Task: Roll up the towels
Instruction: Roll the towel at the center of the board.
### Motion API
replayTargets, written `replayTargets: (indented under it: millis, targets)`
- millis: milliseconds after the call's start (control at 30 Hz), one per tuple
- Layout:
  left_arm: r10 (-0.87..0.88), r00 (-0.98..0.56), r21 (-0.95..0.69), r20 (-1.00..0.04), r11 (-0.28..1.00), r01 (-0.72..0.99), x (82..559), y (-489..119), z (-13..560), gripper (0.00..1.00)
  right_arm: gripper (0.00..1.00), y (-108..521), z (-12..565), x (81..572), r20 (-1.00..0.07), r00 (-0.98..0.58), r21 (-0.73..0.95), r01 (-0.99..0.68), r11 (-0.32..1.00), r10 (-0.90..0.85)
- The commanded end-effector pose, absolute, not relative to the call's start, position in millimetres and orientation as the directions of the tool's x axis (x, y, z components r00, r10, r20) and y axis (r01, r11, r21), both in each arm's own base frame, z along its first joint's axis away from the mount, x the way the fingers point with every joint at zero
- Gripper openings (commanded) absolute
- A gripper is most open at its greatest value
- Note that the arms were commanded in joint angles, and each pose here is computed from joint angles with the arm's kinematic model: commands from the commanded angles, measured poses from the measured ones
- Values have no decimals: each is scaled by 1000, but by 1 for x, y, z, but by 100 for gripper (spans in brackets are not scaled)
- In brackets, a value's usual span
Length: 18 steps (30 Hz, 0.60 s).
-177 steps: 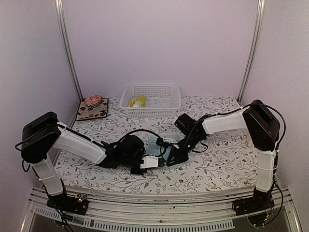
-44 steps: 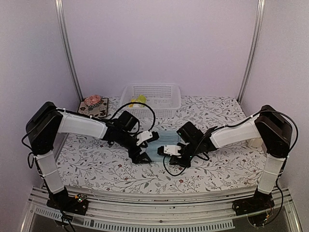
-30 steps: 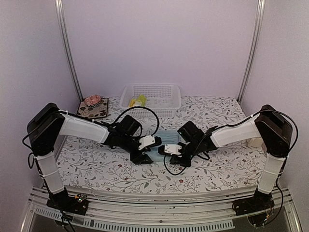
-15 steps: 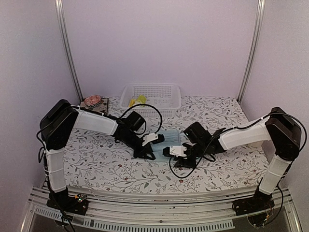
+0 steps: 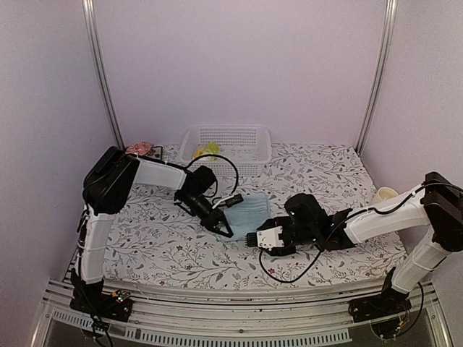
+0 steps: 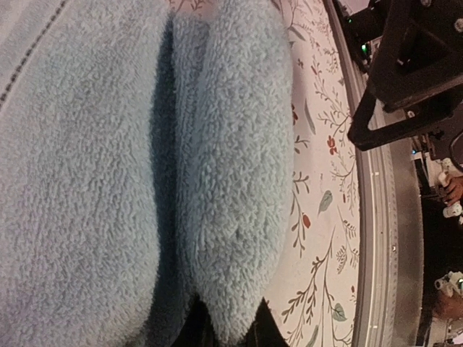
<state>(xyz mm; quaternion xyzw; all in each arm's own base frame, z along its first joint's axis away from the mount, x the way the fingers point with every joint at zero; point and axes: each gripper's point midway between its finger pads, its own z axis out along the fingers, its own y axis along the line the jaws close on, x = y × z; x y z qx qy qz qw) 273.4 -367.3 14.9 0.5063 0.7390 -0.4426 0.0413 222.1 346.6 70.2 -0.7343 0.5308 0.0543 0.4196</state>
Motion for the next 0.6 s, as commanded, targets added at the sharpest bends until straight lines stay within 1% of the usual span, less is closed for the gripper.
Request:
replayTargets:
  millis: [0,67,167,333,567]
  targets:
    - [749,-560,-723,-355,159,672,255,-353,-9,0,56,351,75,249,-459,446,-689,-724,-9,-768]
    - [751,-569,-739,-334,166,653,255,-353,-12,0,59,350,69,254,-436,442,-705,-709,-7,-784]
    - [750,-575,-751,-327,162,640,254,-353,-13,0,59,345,54,264,-376,422,-729,-684,-17,-825]
    - [752,-579,-759,-316,166,630,254,-353,-15,0,60,349,43,264,-386,414,-711,-703,-20,-825]
    - [751,-584,-766,-308,169,620,254,-352,-17,0,60,351,26,277,-358,365,-713,-701,-1,-859]
